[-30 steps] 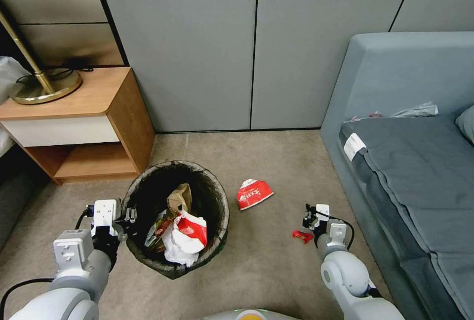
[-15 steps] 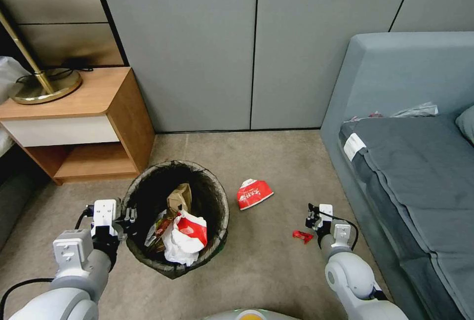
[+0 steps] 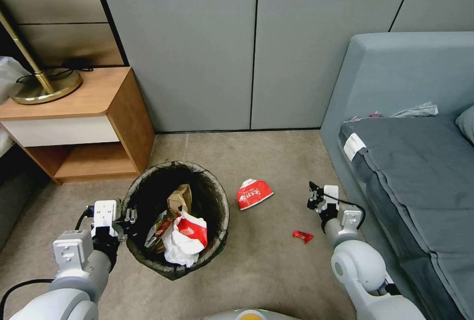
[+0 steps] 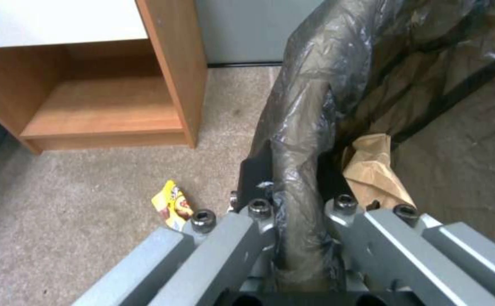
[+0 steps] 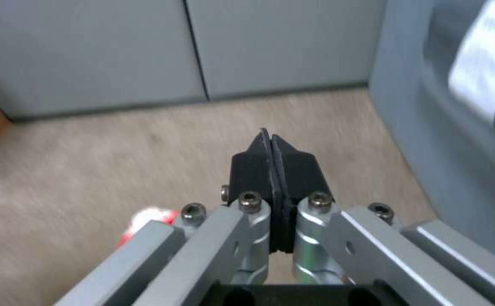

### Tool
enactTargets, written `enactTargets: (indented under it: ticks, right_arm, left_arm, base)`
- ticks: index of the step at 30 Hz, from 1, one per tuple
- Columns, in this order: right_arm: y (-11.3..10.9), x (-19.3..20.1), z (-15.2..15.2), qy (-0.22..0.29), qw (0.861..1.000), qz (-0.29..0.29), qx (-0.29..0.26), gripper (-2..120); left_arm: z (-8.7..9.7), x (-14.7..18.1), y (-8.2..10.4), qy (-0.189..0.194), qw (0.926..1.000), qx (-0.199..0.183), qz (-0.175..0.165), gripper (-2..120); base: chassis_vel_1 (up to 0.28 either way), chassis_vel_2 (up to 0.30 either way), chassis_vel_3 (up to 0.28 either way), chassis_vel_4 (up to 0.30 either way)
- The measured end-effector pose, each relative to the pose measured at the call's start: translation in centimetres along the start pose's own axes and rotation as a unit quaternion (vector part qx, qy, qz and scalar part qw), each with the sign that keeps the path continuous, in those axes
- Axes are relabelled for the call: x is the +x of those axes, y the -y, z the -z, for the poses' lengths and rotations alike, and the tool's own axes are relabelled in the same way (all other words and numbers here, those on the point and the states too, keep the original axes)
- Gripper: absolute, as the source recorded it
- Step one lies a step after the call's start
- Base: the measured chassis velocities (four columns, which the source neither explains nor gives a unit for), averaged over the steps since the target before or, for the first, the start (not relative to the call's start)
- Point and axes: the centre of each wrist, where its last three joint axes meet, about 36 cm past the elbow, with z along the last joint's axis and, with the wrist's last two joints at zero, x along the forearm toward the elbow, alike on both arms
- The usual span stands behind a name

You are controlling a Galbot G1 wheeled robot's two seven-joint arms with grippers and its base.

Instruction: Pick up the trash bin, then pick up the garbage from the floor and place it into the trash bin.

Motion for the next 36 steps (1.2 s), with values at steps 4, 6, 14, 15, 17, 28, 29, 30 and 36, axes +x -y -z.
enactTargets:
  ticks: [4,6,14,15,17,28,29,30,36]
  right_arm:
    - [-0.5,0.9,2.5,0.019,1.000,0.015,-0.006,0]
    - [-0.9,1.3,3.7,0.026,0.999,0.024,-0.008,0]
    - [0.5,0.7,1.4,-0.032,0.999,0.018,0.001,0]
    - [1.0,0.3,0.6,-0.044,0.999,0.016,0.004,7]
    - [1.7,-0.3,-0.5,-0.061,0.998,0.011,0.008,12]
    - [5.2,-2.6,-5.9,-0.129,0.991,0.010,0.025,46]
    - [5.5,-2.8,-6.6,-0.137,0.990,0.013,0.026,55]
    - [5.8,-3.0,-7.2,-0.143,0.989,0.016,0.027,57]
    - [7.0,-4.0,-10.0,-0.169,0.984,0.024,0.044,80]
  left_arm:
    - [0.0,0.0,0.0,0.000,1.0000,0.000,-0.001,1]
    - [0.0,0.0,0.1,-0.001,1.0000,0.000,-0.002,1]
    - [0.0,0.0,0.0,-0.002,1.0000,-0.002,-0.001,1]
    - [0.0,0.0,0.0,-0.002,1.0000,-0.002,-0.001,1]
    - [0.0,0.0,0.0,-0.001,1.0000,-0.003,-0.001,1]
    - [0.0,0.0,-0.1,-0.001,1.0000,-0.005,-0.002,1]
    - [0.0,0.0,-0.1,-0.001,1.0000,-0.005,-0.002,1]
    - [0.0,0.0,-0.1,-0.002,1.0000,-0.005,-0.002,1]
    - [0.0,0.0,-0.1,-0.002,1.0000,-0.005,-0.002,1]
  base:
    - [0.000,0.000,0.000,0.000]
    - [0.000,0.000,0.000,0.000]
    - [0.000,0.000,0.000,0.000]
    - [0.000,0.000,0.000,0.000]
    - [0.000,0.000,0.000,0.000]
    - [0.000,0.000,0.000,0.000]
    - [0.000,0.000,0.000,0.000]
    - [0.000,0.000,0.000,0.000]
    - [0.000,0.000,0.000,0.000]
